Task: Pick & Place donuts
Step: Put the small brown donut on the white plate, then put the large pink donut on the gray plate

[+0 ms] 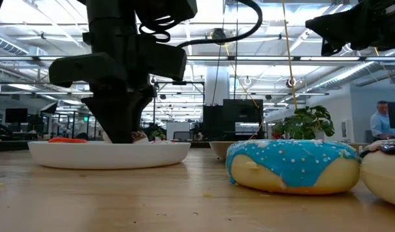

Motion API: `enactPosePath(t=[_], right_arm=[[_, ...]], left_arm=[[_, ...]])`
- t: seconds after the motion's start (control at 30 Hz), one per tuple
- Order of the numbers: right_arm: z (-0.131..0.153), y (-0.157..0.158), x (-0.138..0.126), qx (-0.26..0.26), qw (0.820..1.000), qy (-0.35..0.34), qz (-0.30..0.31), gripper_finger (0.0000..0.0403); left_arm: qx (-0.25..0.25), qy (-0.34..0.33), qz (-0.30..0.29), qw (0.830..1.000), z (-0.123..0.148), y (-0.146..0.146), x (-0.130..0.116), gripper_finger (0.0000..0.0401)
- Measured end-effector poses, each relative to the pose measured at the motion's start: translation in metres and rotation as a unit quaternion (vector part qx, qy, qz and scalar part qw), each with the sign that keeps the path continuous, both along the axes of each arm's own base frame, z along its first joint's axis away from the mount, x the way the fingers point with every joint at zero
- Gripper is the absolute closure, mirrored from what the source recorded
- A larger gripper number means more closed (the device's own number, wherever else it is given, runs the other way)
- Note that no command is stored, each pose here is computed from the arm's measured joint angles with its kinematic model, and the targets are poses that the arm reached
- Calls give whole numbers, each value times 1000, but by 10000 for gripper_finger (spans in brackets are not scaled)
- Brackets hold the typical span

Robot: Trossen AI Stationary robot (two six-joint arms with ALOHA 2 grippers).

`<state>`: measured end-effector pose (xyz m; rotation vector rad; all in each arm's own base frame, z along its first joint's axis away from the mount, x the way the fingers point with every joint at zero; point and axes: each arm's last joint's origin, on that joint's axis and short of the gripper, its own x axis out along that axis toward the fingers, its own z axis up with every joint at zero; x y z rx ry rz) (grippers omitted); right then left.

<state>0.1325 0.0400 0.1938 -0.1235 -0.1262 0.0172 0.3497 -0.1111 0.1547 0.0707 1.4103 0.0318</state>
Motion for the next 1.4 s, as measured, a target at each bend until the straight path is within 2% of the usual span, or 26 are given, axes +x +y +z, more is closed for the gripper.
enactPosePath(t=[0.17,0.47,0.67,0.77,0.87,1.0,1.07,1.23,1.33,1.4], right_arm=[[0,0,0,0,1000,0,0,403],[0,0,0,0,1000,0,0,403],[0,0,0,0,1000,0,0,403],[0,0,0,0,1000,0,0,403],[0,0,0,0,1000,0,0,403],[0,0,0,0,1000,0,0,403],[0,0,0,0,1000,0,0,403],[-1,1,0,0,1000,3,11,403],[-1,2,0,2,1000,2,27,403],[-1,2,0,0,999,2,37,403]], left_arm=[[-33,8,-4,999,0,-2,0,302],[-27,13,3,1000,0,-1,-1,175],[-28,15,1,999,0,-1,-1,149],[-27,21,0,999,1,0,-3,148],[-20,18,-2,1000,16,0,-2,148],[-22,-12,-3,1000,60,-1,-2,148],[-7,-33,-1,999,88,-2,-9,148],[20,-96,1,995,153,1,-51,175],[51,-141,30,988,171,10,-89,226],[50,-189,40,980,173,15,-113,274]])
